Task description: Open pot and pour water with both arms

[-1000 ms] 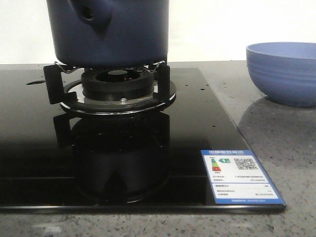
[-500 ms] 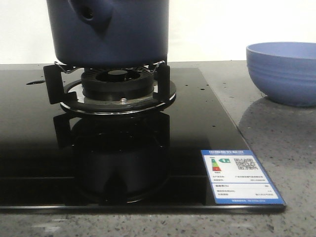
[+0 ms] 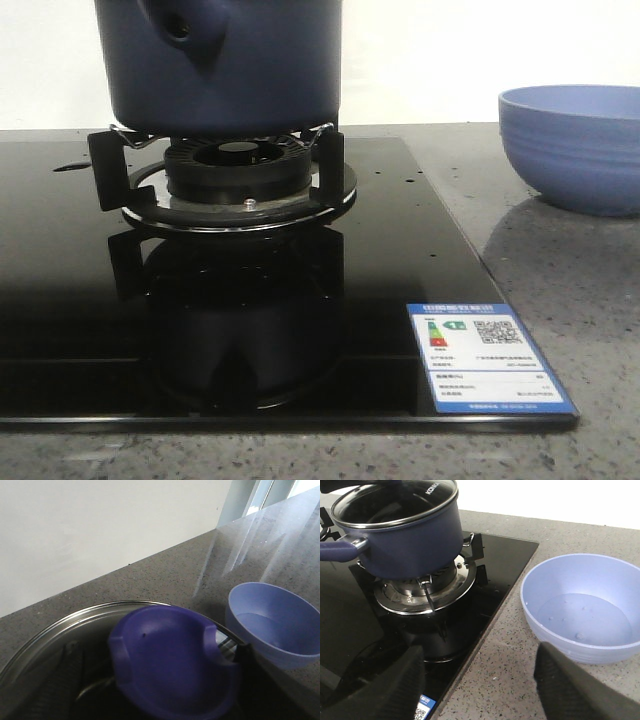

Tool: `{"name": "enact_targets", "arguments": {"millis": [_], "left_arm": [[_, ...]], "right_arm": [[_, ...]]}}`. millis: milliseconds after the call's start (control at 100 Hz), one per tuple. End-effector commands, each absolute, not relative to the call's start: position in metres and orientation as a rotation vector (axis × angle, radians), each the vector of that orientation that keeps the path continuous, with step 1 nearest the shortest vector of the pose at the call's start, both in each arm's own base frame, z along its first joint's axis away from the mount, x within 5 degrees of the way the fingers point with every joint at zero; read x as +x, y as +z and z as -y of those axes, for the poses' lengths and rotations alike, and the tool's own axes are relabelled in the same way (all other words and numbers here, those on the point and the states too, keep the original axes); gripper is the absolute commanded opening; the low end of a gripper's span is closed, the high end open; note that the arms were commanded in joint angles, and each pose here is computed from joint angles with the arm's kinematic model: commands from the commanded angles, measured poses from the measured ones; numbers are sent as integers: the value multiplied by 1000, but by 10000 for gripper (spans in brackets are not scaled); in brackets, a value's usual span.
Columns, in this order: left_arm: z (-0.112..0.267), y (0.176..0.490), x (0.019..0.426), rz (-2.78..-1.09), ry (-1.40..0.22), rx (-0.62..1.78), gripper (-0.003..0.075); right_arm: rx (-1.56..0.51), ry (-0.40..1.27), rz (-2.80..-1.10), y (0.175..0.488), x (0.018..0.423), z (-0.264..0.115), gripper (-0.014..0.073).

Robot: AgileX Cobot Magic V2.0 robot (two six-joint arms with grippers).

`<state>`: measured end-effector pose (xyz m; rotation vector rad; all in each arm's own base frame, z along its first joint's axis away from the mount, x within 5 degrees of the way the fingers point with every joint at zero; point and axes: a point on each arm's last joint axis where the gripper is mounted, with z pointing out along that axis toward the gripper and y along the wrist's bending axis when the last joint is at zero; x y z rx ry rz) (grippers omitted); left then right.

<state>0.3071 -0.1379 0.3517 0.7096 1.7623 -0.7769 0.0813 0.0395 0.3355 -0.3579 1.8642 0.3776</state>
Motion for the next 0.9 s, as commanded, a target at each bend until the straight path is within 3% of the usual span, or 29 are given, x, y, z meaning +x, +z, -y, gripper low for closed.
{"name": "enact_targets", "arguments": {"millis": [0,300,550,890], "left_arm": [[139,377,301,-1672,-804,677,545],[139,377,301,-1672,-806,675,538],[139,377,301,-1671,-808,673,375],[141,385,299,-1642,-842,683,372]], "right_arm": [[-327,372,-1792,350,85,-39,430],[-328,374,-1802,347,85,-39,430],[-328,374,-1802,347,85,-39,430],[-341,365,-1814,346,85,-39,430]]}}
